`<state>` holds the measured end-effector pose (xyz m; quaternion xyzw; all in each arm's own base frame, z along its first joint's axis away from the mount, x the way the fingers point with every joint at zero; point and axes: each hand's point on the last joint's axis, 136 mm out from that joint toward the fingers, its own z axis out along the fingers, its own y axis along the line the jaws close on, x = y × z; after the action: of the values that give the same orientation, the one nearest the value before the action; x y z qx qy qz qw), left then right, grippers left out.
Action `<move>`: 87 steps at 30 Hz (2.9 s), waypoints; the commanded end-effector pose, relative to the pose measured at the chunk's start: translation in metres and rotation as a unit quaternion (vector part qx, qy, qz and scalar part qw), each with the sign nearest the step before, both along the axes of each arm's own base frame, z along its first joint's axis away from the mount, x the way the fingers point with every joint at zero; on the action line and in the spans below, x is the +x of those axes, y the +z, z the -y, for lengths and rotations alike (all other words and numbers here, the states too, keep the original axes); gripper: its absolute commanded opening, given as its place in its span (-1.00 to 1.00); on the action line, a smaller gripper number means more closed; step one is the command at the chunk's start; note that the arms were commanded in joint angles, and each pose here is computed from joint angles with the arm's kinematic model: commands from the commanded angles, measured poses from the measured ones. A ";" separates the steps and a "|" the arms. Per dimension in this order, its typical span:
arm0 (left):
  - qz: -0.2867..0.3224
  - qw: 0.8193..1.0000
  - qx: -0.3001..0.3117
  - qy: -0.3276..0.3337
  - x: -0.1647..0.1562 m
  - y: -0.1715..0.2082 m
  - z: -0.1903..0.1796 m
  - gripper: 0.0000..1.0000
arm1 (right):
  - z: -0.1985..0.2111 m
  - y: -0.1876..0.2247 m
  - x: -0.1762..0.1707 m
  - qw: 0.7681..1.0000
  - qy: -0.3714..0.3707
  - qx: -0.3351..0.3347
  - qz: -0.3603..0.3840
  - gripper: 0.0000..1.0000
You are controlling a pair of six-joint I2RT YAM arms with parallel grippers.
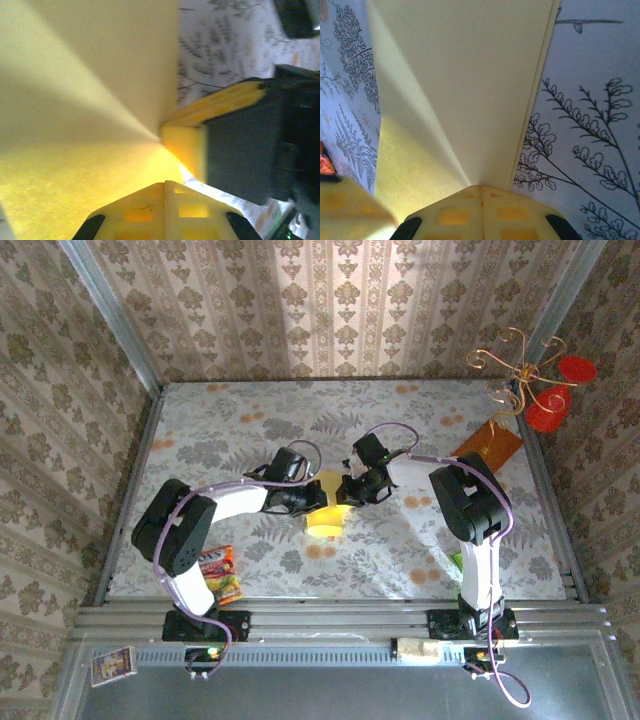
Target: Fold a paper plane with a square sheet of paper (pick it up from the middle)
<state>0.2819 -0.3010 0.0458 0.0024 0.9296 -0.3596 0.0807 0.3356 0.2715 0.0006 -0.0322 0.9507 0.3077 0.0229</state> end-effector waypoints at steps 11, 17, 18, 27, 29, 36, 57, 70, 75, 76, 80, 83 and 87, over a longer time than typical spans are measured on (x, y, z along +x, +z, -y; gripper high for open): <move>0.004 0.996 0.049 0.079 0.011 -0.043 -0.028 -1.00 | 0.090 -0.104 -0.072 0.965 -0.007 -0.231 -0.127 -0.85; -0.020 0.990 0.058 0.131 -0.007 -0.057 -0.063 -1.00 | 0.094 -0.108 -0.072 0.962 -0.009 -0.241 -0.129 -0.86; -0.021 0.988 0.058 0.144 -0.010 -0.058 -0.071 -1.00 | 0.095 -0.109 -0.073 0.961 -0.010 -0.243 -0.129 -0.85; 0.046 0.991 0.014 0.122 -0.015 -0.021 -0.068 -1.00 | 0.094 -0.111 -0.073 0.962 -0.012 -0.242 -0.130 -0.86; 0.082 0.992 -0.004 0.099 -0.012 -0.002 -0.054 -1.00 | 0.094 -0.111 -0.073 0.962 -0.013 -0.240 -0.129 -0.86; 0.084 0.993 -0.026 0.083 0.009 0.002 -0.026 -1.00 | 0.093 -0.113 -0.074 0.963 -0.014 -0.237 -0.130 -0.86; 0.033 0.975 -0.051 0.211 0.009 -0.019 -0.077 -1.00 | 0.098 -0.119 -0.080 0.960 -0.016 -0.246 -0.135 -0.86; -0.018 0.986 -0.034 0.163 -0.019 -0.013 -0.031 -1.00 | 0.096 -0.121 -0.078 0.961 -0.016 -0.242 -0.132 -0.85; -0.056 0.980 -0.032 0.188 -0.026 -0.037 -0.037 -1.00 | 0.097 -0.122 -0.079 0.961 -0.013 -0.243 -0.133 -0.86; -0.059 0.979 -0.031 0.194 -0.027 -0.040 -0.040 -1.00 | 0.098 -0.122 -0.079 0.961 -0.012 -0.244 -0.133 -0.86; -0.068 0.972 -0.011 0.223 -0.036 -0.054 -0.062 -1.00 | 0.100 -0.122 -0.081 0.960 -0.010 -0.247 -0.133 -0.86; -0.077 0.966 0.017 0.245 -0.049 -0.061 -0.084 -1.00 | 0.101 -0.122 -0.080 0.960 -0.010 -0.249 -0.131 -0.86; -0.058 0.970 0.021 0.236 -0.055 -0.049 -0.092 -1.00 | 0.101 -0.124 -0.081 0.960 -0.010 -0.248 -0.131 -0.86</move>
<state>0.2478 -0.2367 0.0191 -0.2165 0.8926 -0.3745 0.1267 0.3347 0.2726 -0.0015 -0.0325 0.9476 0.3172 0.0164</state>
